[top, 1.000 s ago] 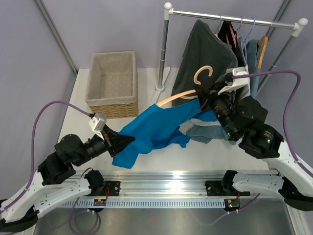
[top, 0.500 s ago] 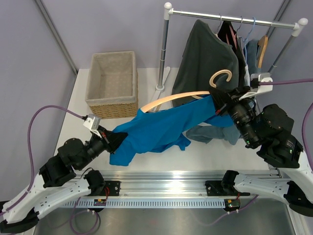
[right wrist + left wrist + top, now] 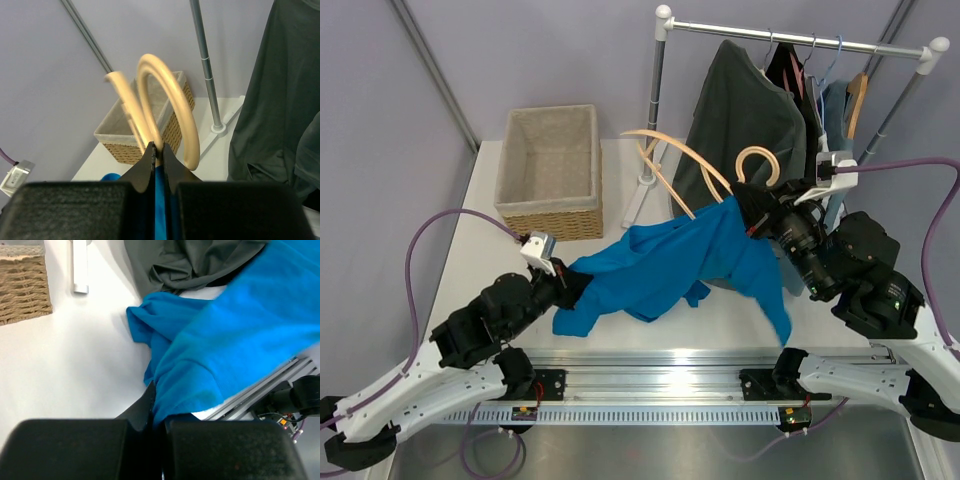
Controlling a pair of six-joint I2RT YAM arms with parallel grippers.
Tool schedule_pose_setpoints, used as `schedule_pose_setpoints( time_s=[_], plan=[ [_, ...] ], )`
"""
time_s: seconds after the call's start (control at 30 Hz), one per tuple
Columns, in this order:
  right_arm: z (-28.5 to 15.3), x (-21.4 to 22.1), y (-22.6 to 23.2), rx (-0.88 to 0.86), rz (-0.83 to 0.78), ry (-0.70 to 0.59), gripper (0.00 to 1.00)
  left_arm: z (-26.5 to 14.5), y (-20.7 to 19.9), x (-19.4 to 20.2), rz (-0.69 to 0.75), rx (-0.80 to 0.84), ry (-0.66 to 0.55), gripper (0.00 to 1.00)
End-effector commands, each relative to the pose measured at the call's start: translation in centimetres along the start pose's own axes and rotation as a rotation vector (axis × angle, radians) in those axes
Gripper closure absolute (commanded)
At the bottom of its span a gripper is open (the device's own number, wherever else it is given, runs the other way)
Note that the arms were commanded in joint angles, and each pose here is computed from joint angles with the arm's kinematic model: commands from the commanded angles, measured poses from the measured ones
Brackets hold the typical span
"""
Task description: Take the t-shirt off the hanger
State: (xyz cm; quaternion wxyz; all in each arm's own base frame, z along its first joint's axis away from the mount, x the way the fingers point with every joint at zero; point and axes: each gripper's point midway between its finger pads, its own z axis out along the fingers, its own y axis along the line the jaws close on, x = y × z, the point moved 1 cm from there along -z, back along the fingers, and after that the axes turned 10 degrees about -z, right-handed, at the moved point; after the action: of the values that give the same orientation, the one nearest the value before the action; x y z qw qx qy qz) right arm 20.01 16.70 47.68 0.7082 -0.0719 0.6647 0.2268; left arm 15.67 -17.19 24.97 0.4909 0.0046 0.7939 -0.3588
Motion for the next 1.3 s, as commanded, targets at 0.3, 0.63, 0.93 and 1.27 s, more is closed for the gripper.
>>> schedule_pose_setpoints(
  time_s=[0.3,0.63,0.93,1.27],
  plan=[
    [-0.1,-2.5,1.6,-0.09,0.059,-0.105,1.0,0.7,1.4,0.2,-0.011,-0.057,-0.044,1.0],
    [-0.1,-0.2,3.5,-0.227,-0.001,-0.139,1.0,3.6,1.1,2.7,0.047,-0.066,0.058,0.64],
    [0.9,5.7,4.8,-0.291,-0.067,-0.029,1.0,1.1,-4.9,0.8,0.124,0.222,0.121,0.18],
    [-1.7,9.8,10.4,-0.691,-0.143,0.093,1.0,-5.5,-12.9,-8.5,0.298,0.516,-0.037,0.09]
  ],
)
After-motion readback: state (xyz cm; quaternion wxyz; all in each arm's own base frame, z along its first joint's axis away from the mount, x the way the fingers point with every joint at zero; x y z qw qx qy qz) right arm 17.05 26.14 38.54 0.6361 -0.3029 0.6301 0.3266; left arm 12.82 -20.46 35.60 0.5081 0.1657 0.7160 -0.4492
